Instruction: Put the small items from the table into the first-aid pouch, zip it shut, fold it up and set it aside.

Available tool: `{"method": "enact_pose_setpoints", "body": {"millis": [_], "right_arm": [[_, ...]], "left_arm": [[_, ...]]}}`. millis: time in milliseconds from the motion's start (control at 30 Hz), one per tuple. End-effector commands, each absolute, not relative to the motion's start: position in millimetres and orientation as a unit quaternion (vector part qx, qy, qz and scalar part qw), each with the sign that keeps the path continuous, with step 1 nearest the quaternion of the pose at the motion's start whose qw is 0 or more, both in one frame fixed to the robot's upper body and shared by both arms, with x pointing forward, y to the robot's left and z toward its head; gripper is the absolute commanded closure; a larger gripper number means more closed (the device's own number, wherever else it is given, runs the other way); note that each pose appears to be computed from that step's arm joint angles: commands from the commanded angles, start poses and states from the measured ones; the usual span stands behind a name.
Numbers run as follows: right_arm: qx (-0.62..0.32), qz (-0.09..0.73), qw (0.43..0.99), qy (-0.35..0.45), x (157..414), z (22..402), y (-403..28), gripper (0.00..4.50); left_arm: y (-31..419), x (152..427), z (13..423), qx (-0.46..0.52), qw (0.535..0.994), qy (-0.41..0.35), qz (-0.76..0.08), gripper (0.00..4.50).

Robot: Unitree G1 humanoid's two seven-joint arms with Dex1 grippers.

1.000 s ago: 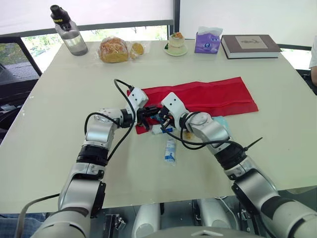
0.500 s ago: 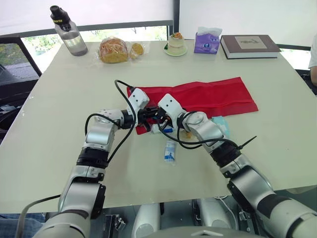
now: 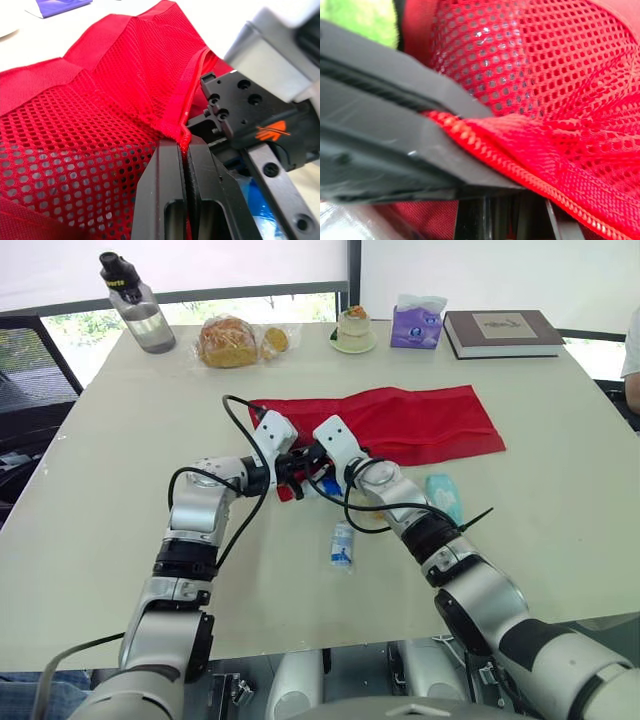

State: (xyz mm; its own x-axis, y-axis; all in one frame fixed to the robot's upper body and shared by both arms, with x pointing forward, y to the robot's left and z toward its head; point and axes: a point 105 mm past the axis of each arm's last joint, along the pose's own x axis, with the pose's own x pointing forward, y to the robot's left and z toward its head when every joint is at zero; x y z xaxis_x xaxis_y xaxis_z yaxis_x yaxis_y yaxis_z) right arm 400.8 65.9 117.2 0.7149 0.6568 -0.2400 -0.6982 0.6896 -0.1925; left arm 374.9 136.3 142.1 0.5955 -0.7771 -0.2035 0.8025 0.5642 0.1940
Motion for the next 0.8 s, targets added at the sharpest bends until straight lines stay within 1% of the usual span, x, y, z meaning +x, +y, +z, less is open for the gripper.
{"method": "enact_pose_setpoints", "body": {"millis": [33, 333, 500, 633, 733, 800], "right_arm": [[-0.091, 0.359, 0.927, 0.05, 401, 138, 70, 4.47], [-0.083, 0.43, 0.896, 0.066, 371, 140, 65, 4.47], [-0.072, 0.469, 0.878, 0.068, 348, 144, 50, 4.47], [-0.052, 0.483, 0.873, 0.052, 335, 155, 35, 4.47], [-0.044, 0.48, 0.875, 0.045, 331, 161, 26, 4.47], [-0.035, 0.473, 0.88, 0.023, 330, 170, 15, 4.47]], "left_arm": [[129, 365, 128, 0.129, 0.868, 0.067, -0.475, 4.5], [146, 375, 132, 0.139, 0.876, 0.07, -0.456, 4.5], [162, 384, 134, 0.145, 0.883, 0.077, -0.439, 4.5], [173, 387, 133, 0.149, 0.884, 0.085, -0.434, 4.5], [176, 388, 134, 0.151, 0.884, 0.087, -0.434, 4.5], [180, 388, 134, 0.151, 0.886, 0.089, -0.43, 4.5]]}}
